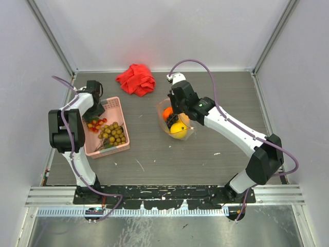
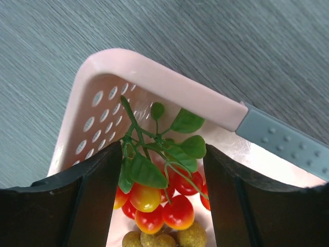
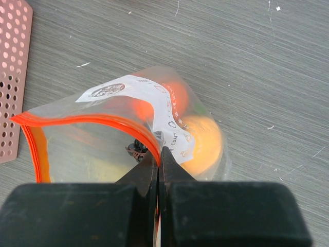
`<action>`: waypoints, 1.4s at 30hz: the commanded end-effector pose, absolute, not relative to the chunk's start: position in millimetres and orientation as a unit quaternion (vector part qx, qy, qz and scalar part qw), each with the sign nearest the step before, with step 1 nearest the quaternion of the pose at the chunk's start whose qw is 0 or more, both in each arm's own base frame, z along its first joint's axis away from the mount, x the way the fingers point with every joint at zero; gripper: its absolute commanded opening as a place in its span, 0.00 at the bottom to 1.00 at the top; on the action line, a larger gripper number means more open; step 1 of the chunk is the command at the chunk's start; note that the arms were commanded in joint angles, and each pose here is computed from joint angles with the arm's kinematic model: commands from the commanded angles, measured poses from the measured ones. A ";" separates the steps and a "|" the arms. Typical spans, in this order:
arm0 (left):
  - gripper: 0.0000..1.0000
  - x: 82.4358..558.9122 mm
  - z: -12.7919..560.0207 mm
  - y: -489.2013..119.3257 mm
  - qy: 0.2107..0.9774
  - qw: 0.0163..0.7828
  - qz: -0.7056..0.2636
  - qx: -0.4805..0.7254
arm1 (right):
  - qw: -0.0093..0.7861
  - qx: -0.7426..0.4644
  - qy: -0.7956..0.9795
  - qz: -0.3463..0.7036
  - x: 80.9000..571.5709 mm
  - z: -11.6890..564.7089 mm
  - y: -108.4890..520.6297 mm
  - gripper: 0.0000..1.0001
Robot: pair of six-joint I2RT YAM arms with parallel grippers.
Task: Place the food in the zip-top bag and seal the zipper
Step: Pick up the fake fruit from the bin.
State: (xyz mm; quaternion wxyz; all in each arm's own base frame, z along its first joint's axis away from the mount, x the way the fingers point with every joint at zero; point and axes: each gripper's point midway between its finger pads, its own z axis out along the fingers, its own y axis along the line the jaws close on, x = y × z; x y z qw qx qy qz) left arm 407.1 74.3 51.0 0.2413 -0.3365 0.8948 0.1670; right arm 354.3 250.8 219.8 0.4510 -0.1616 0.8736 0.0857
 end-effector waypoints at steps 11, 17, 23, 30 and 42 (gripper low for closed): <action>0.40 420.3 44.1 64.8 0.903 0.239 0.133 -0.330 | 0.480 -0.156 0.858 0.096 362.9 238.6 257.7 0.00; 0.22 417.4 54.8 60.0 0.904 0.248 0.118 -0.328 | 0.482 -0.156 0.857 0.098 362.0 240.4 257.9 0.00; 0.00 415.4 79.1 53.9 0.901 0.277 0.112 -0.315 | 0.482 -0.153 0.857 0.099 361.3 241.8 257.2 0.00; 0.00 408.1 111.5 45.0 0.891 0.318 0.099 -0.308 | 0.482 -0.152 0.857 0.103 361.7 242.4 259.0 0.00; 0.00 397.6 198.0 -22.6 0.866 0.449 -0.008 -0.219 | 0.485 -0.144 0.856 0.109 361.2 247.1 259.1 0.00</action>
